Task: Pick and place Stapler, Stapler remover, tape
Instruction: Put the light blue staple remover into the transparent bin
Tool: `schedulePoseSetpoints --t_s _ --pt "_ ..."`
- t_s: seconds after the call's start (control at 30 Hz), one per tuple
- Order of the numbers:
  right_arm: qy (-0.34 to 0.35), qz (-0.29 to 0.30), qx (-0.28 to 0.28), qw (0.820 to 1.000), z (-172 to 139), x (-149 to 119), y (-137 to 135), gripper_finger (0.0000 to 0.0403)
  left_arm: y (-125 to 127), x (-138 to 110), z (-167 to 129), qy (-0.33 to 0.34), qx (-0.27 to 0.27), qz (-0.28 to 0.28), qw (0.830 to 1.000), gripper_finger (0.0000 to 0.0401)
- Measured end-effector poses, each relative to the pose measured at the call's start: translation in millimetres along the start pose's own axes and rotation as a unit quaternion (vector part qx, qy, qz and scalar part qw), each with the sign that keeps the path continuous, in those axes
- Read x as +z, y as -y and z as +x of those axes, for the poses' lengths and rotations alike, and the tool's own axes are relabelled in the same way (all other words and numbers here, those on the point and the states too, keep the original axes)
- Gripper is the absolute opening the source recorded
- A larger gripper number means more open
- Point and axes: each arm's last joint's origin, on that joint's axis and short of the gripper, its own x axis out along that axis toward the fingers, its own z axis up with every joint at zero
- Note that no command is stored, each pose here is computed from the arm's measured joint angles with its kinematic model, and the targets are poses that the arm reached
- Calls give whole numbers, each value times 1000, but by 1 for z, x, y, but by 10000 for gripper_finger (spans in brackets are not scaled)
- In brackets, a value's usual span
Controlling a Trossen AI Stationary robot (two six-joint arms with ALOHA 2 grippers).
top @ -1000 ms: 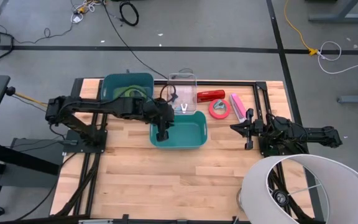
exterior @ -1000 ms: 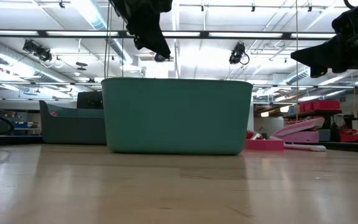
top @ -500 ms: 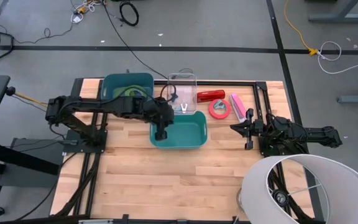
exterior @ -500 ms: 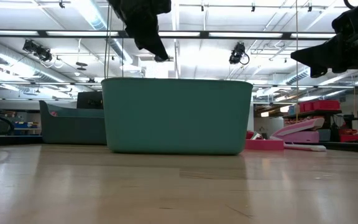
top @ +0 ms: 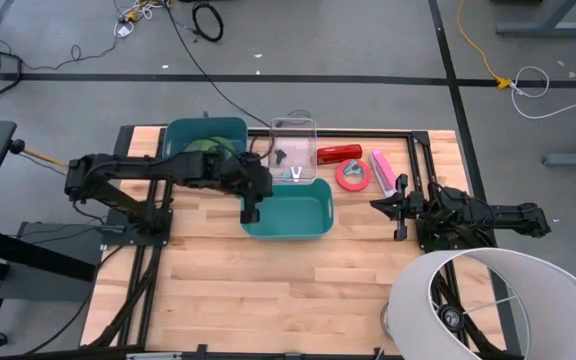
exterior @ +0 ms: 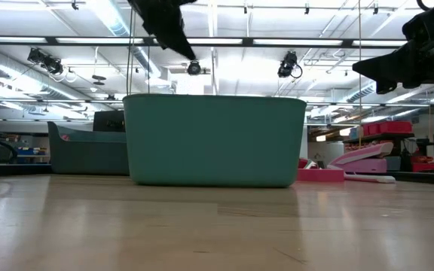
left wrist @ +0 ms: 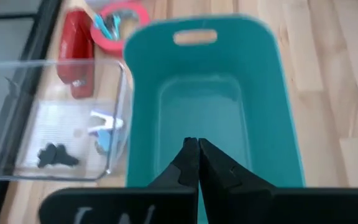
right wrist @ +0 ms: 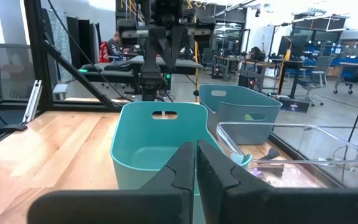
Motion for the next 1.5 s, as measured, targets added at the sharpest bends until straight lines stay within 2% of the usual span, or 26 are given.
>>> schedulePoseSetpoints --t_s 0.2,0.3,0.53,0.8,0.97,1.2,1.5 --pt "0 0 2 1000 0 0 0 18 -1 -12 -16 36 5 -6 999 2" --pt "0 0 1 1000 0 0 0 18 3 -33 -18 50 -2 -18 999 2" --pt "0 0 1 1000 0 0 0 18 19 -81 -20 78 -64 -17 995 1" --pt "0 0 1 1000 0 0 0 18 25 -114 -22 126 -66 -14 990 1" --pt "0 0 1 1000 0 0 0 18 25 -126 -23 195 -61 -17 979 2" --pt "0 0 1 1000 0 0 0 18 28 -150 -23 244 -68 -22 967 2" --pt "0 0 1 1000 0 0 0 18 32 -175 -23 335 -97 -29 937 2"
